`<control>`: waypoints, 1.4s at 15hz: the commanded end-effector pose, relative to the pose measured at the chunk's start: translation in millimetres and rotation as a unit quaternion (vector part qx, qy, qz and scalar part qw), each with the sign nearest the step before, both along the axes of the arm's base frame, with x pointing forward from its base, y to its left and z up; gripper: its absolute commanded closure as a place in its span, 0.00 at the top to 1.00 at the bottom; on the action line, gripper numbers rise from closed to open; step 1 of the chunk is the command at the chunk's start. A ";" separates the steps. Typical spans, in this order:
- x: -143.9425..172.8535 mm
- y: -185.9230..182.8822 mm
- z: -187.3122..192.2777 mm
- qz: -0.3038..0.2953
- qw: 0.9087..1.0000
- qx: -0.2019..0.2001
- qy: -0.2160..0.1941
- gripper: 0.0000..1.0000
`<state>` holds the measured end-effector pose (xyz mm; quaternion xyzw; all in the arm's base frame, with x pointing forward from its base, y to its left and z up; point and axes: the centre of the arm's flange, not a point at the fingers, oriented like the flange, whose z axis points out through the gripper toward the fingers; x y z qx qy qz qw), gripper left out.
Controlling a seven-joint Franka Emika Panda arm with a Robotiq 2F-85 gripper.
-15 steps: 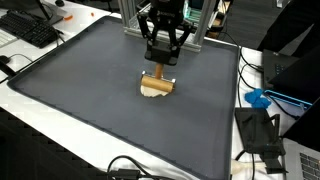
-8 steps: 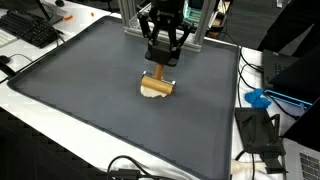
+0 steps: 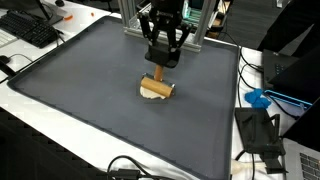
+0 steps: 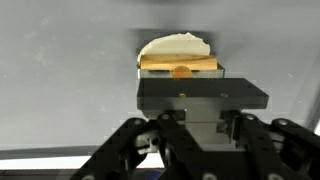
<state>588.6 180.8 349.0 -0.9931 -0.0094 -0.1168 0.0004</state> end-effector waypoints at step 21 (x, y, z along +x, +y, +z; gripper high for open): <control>-9.7 1.5 -30.8 -0.022 0.999 -0.010 0.028 0.22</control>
